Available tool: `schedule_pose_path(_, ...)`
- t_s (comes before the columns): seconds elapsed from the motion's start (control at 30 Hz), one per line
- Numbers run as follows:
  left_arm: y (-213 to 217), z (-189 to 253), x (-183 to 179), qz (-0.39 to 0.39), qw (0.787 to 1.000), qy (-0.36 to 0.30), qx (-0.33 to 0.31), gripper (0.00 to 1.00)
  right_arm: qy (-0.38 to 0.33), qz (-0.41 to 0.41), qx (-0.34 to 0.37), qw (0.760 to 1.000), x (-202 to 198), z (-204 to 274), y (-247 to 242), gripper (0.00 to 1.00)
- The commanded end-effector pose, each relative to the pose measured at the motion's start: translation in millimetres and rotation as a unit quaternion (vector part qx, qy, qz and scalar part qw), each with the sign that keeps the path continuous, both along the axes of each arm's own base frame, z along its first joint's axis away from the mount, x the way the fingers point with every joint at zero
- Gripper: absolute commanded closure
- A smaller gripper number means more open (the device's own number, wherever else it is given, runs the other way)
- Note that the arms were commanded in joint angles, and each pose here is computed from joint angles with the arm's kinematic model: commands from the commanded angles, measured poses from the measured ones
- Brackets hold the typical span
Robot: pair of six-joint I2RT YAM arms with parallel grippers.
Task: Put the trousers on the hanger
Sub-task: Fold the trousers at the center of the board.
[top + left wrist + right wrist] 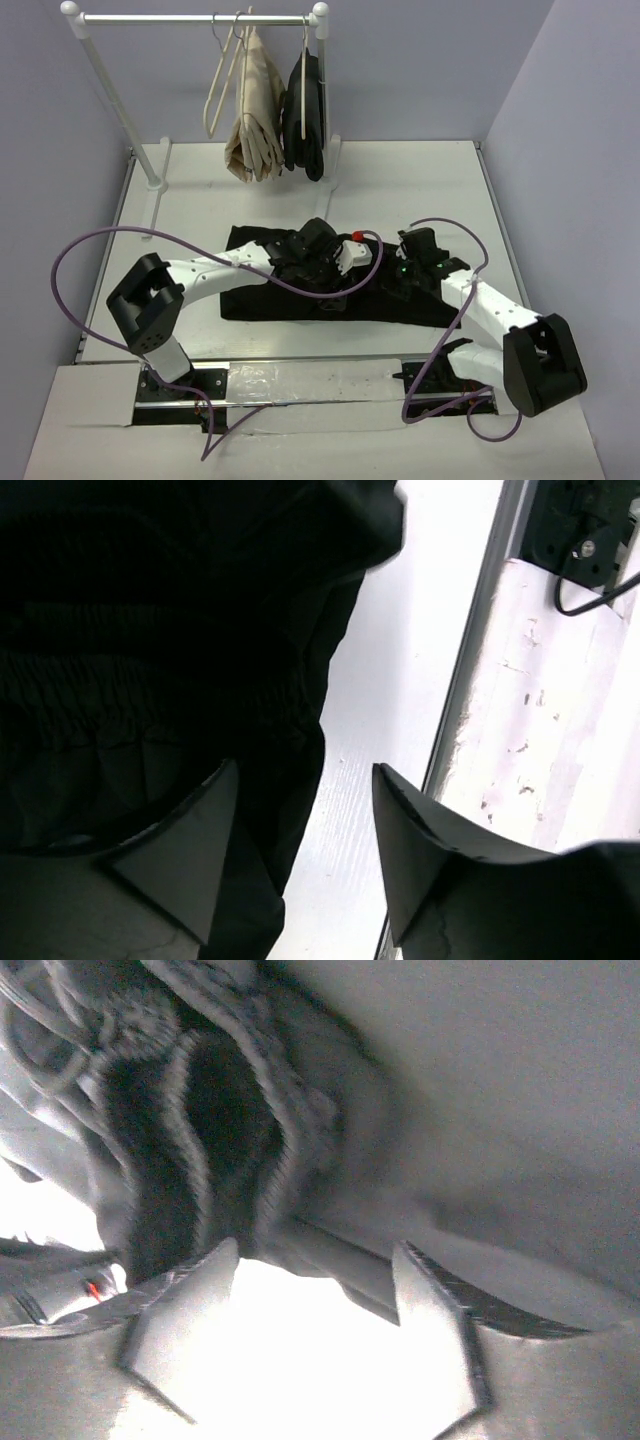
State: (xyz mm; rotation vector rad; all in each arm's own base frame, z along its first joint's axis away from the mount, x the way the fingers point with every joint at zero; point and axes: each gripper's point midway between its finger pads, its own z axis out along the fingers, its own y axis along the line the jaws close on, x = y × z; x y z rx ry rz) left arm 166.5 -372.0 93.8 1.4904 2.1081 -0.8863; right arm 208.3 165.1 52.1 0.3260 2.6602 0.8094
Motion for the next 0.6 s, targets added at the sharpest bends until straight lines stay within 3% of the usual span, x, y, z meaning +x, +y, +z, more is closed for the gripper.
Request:
schedule_pose_path(0.0, -13, 42, 3, -0.022, 0.998, -0.029, -0.051, 0.34, -0.003, 0.038, -0.016, 0.999, -12, 18, -14, 0.25)
schedule_pose_path(0.17, -10, 63, -3, -0.048, 0.997, -0.026, -0.052, 0.25, -0.024, 0.058, 0.018, 0.998, -15, 44, -16, 0.17)
schedule_pose_path(0.2, -10, 69, -2, -0.050, 0.997, -0.031, -0.054, 0.25, -0.030, 0.055, 0.028, 0.998, -12, 49, -14, 0.09)
schedule_pose_path(0.33, 15, 86, 19, -0.020, 0.998, -0.026, -0.051, 0.22, -0.078, 0.021, 0.085, 0.993, 20, 75, 3, 0.00)
schedule_pose_path(0.57, 83, 73, 50, 0.046, 0.999, -0.021, -0.002, 0.22, -0.076, 0.011, 0.059, 0.995, 52, 67, 26, 0.00)
